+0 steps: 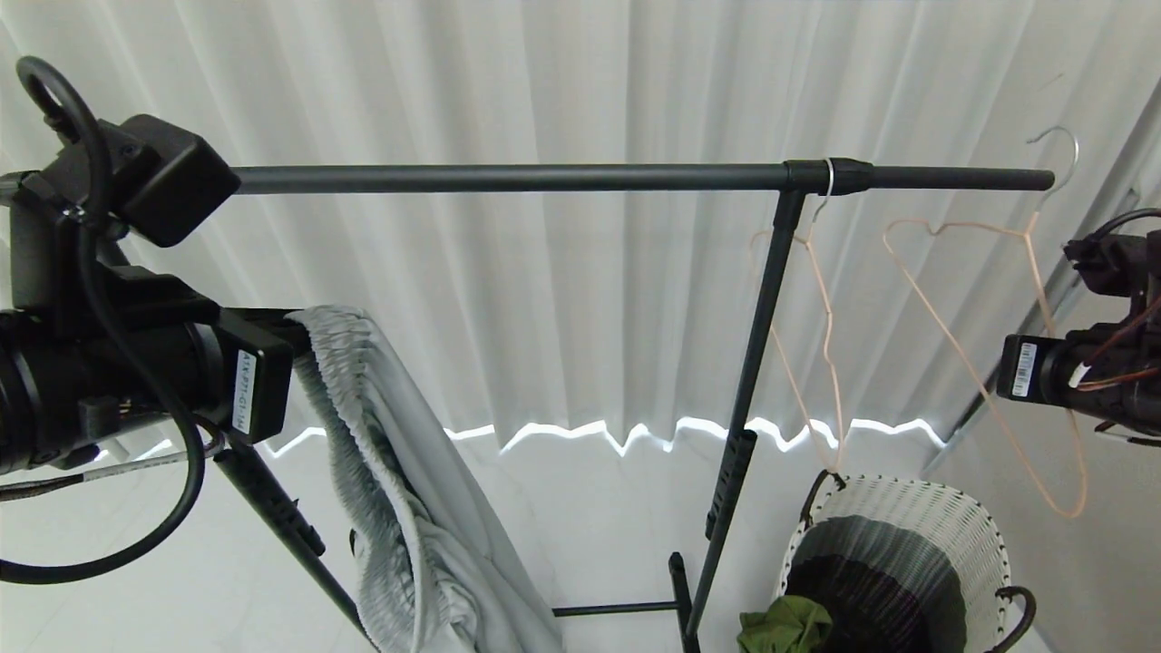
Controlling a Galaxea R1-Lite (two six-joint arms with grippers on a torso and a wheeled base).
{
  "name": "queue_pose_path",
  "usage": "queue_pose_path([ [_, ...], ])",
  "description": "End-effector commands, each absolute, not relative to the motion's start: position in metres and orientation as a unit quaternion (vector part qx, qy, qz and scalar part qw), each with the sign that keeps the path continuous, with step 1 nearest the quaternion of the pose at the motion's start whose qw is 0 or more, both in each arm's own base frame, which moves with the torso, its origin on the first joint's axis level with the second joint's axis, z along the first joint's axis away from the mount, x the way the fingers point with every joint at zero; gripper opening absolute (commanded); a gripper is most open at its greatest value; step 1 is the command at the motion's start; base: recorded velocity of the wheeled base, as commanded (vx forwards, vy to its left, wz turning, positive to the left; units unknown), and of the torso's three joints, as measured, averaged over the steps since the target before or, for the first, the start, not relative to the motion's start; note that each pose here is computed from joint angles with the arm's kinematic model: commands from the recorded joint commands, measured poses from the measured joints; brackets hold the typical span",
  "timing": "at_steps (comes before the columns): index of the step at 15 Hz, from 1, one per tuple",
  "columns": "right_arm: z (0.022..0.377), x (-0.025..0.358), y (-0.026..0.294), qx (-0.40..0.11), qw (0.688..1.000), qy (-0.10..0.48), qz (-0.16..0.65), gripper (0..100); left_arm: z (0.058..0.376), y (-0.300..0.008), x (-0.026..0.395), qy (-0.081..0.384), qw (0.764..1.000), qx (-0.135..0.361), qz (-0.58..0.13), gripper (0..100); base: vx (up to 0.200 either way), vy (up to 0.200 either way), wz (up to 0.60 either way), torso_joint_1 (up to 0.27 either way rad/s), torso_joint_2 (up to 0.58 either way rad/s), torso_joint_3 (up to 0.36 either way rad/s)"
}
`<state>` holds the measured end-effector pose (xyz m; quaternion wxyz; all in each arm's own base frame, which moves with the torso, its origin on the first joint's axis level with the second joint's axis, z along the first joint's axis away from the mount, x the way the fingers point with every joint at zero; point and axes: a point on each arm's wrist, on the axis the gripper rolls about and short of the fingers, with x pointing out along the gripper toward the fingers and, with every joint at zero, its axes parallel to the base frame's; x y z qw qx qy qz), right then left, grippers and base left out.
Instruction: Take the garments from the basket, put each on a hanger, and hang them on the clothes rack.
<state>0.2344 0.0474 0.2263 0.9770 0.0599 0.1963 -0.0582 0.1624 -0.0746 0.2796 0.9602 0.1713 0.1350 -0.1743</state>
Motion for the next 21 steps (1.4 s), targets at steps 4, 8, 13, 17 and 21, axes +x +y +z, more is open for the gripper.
queue_pose_path([
  [4, 0.228, 0.219, 0.047, 0.058, 0.979, 0.189, -0.05, 0, 0.28, -0.074, 0.162, 0.135, 0.96, 0.171, -0.174, 0, -0.2, 0.0, 0.0, -0.001, 0.0, 0.004],
  [8, 0.223, 0.218, 0.049, 0.055, 0.978, 0.197, -0.048, 0, 0.279, -0.075, 0.163, 0.137, 0.96, 0.172, -0.174, 0, -0.2, 0.0, 0.0, -0.001, 0.0, 0.005],
  [13, 0.224, 0.209, 0.055, 0.052, 0.979, 0.193, -0.029, 0, 0.275, -0.074, 0.163, 0.143, 0.959, 0.173, -0.174, 0, 0.0, 0.0, 0.0, 0.0, 0.0, 0.0],
  [17, 0.232, 0.201, 0.058, 0.059, 0.983, 0.176, -0.014, 0, 0.275, -0.074, 0.163, 0.143, 0.959, 0.174, -0.173, 0, 0.0, 0.05, 0.0, 0.001, 0.0, -0.001],
  [21, 0.241, 0.189, 0.059, 0.064, 0.986, 0.155, 0.002, 0, 0.274, -0.075, 0.164, 0.145, 0.958, 0.174, -0.174, 0, 0.0, 0.2, 0.0, 0.004, 0.0, 0.004],
])
